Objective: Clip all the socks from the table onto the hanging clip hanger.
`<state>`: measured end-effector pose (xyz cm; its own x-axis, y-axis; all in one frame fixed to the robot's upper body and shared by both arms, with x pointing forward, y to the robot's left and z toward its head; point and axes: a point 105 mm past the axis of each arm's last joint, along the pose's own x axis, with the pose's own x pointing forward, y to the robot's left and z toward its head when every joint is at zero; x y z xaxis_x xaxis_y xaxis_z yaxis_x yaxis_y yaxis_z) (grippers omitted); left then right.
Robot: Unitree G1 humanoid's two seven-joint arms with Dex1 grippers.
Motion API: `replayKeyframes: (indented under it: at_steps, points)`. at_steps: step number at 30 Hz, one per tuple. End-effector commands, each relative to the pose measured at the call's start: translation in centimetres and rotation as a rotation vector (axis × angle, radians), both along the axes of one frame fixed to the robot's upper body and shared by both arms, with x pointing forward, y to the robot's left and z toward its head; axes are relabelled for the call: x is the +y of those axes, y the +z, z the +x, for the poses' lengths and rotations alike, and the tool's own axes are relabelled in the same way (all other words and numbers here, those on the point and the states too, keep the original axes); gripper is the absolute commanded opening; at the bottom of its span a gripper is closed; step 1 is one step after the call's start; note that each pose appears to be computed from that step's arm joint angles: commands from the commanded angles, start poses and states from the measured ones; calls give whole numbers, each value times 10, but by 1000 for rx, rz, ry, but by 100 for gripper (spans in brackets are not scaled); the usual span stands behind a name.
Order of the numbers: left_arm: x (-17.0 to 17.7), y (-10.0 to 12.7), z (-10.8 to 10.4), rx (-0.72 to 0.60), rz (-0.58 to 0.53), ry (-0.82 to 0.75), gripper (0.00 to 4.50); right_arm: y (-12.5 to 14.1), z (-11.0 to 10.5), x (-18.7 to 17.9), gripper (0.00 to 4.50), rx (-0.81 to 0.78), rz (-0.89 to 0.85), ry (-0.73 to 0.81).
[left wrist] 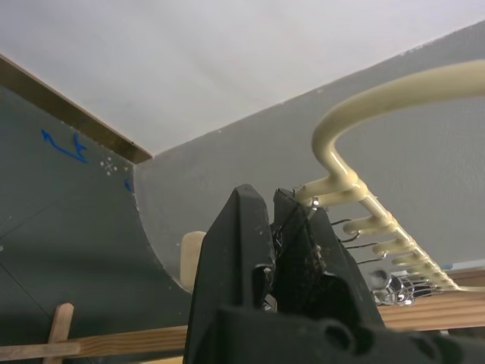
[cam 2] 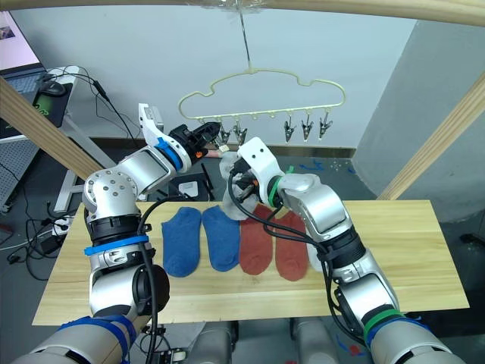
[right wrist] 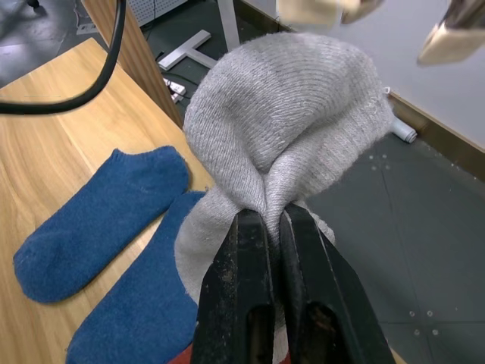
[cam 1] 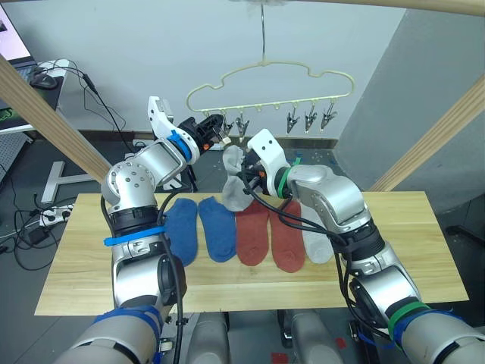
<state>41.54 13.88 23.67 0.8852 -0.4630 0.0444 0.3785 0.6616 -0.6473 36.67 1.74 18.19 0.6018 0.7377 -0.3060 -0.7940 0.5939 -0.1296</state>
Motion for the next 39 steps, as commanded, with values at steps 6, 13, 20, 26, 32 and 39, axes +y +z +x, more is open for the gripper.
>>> replayKeyframes:
  at_steps: [6,13,20,26,32,39]
  points:
    - [2,-2,-3,-5,12,9,8,23,0,14,7,-72,17,61]
    - [0,-4,-5,-3,15,3,8,31,3,23,7,-86,25,83]
    - [4,-7,-5,-1,13,8,8,36,7,23,7,-90,30,81]
    - [4,-6,-5,-11,4,3,173,37,6,23,0,-87,33,84]
    - [7,7,-9,-61,-28,-20,232,31,2,22,57,-69,33,85]
    - [12,8,-18,-91,79,-43,232,19,-2,17,288,-42,31,72]
